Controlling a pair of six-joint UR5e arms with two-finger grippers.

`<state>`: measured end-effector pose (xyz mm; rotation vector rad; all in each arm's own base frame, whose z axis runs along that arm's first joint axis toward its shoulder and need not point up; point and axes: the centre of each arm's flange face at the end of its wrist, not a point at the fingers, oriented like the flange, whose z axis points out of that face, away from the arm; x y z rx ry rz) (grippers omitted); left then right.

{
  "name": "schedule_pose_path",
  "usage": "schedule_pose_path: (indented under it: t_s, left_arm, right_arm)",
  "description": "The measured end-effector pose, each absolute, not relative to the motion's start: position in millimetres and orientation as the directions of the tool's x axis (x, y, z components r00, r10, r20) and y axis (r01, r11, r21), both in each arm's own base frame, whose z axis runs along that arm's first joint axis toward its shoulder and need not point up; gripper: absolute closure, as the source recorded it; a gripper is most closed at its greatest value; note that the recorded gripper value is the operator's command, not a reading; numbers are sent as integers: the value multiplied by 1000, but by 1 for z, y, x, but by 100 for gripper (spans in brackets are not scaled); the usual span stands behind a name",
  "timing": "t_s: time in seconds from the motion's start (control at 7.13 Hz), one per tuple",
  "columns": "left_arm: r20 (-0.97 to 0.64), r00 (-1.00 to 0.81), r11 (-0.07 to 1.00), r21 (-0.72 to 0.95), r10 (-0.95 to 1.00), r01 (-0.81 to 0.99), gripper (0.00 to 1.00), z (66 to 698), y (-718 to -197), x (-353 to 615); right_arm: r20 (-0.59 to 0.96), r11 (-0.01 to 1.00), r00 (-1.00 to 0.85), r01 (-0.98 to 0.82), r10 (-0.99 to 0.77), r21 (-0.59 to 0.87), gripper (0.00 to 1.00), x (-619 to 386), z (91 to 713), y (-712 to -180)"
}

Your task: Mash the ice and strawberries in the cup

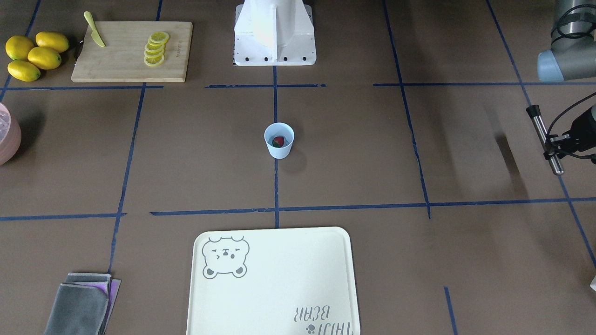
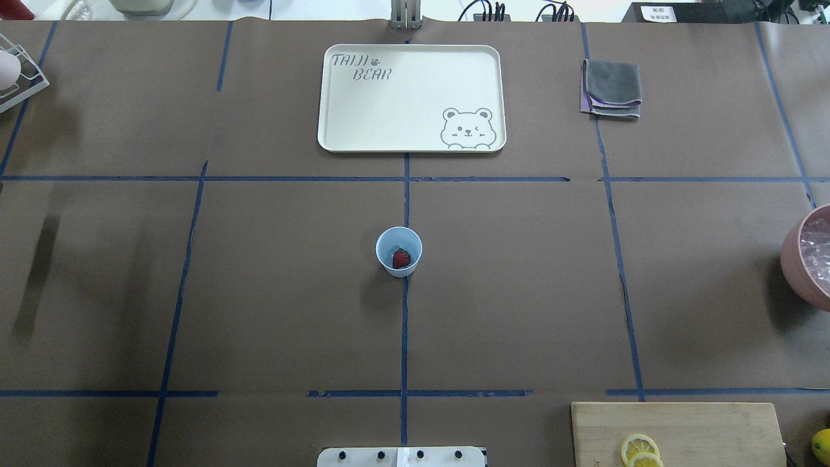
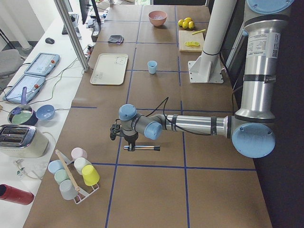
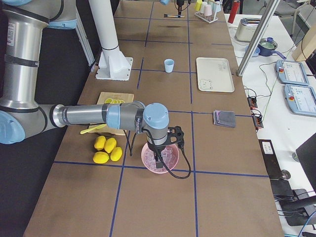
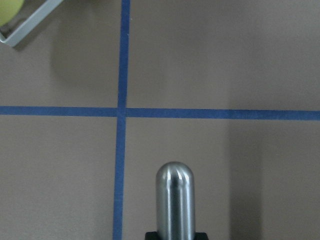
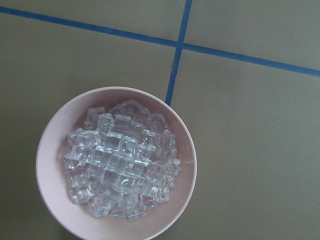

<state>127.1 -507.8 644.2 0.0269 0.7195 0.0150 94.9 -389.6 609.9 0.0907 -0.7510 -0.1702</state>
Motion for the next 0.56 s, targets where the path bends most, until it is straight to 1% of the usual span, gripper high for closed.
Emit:
schedule_pose_path:
  t_s: [0.28,0.42,0.56]
  left_arm:
    - [-661,747,997,48,73,-54,98,652,-502,151]
    - [-663,743,996,58,88,-65,92,660,-500,157]
    - [-663,742,996,63,94,-69,18,667,-499,159]
  right_arm:
    - [670,982,718,121,-187,144,1,95,609,-390]
    - [670,982,718,121,-187,145,1,95,609,-390]
    - [670,982,718,121,-188,145,1,95,609,-390]
